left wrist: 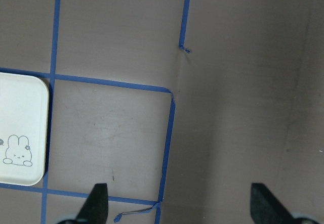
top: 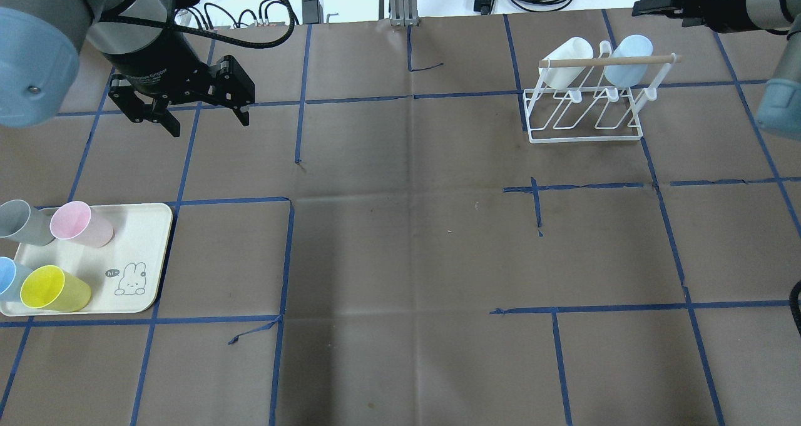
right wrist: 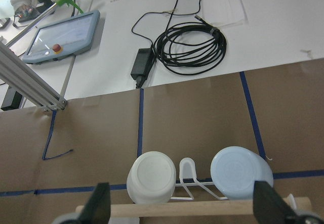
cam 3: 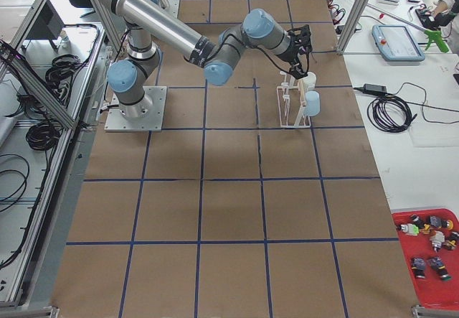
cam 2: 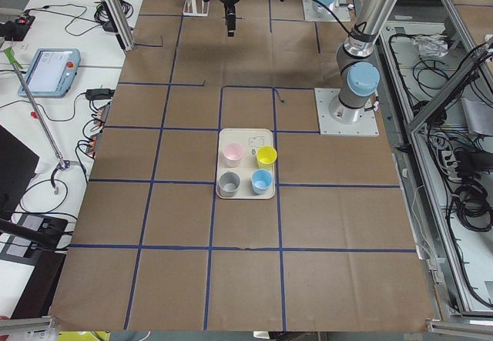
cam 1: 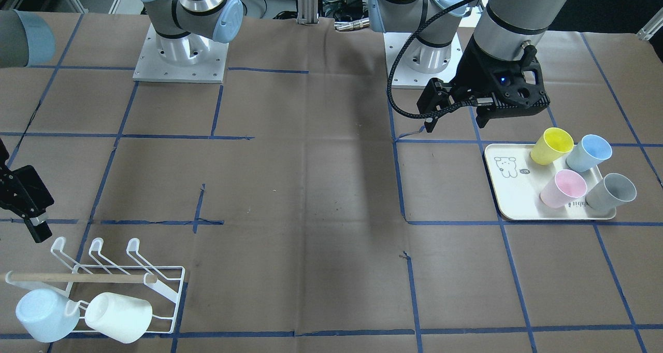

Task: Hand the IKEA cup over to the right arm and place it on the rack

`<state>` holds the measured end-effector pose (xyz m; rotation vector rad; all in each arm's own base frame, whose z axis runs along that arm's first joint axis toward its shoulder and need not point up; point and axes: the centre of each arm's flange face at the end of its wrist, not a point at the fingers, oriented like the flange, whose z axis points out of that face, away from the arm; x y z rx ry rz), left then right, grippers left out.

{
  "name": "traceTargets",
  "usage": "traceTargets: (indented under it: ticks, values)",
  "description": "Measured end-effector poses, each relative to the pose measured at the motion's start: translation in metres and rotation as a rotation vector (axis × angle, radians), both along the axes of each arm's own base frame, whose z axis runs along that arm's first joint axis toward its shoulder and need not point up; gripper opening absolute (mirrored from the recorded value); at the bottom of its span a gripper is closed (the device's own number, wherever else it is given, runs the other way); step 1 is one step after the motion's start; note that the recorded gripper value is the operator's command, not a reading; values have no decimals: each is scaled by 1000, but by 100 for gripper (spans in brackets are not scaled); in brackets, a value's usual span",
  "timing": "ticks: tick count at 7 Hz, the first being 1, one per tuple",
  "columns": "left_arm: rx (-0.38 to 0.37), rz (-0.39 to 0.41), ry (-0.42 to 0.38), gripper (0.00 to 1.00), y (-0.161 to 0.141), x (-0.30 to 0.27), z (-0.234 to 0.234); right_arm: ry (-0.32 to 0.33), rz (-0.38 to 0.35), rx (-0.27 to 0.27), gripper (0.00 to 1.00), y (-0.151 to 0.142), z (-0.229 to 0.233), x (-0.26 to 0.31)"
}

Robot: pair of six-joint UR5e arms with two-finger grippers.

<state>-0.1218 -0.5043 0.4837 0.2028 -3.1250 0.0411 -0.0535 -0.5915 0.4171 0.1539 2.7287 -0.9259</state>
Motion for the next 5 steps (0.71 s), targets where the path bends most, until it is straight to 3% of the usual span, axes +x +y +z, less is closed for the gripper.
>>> traceTargets:
  ticks: [2,5]
  values:
    - [0,0,0,100,0,0,0,27,6,173,100,-2,26,24]
    - [1,0,0,100,0,0,0,-9,99,479,100,12,31,91]
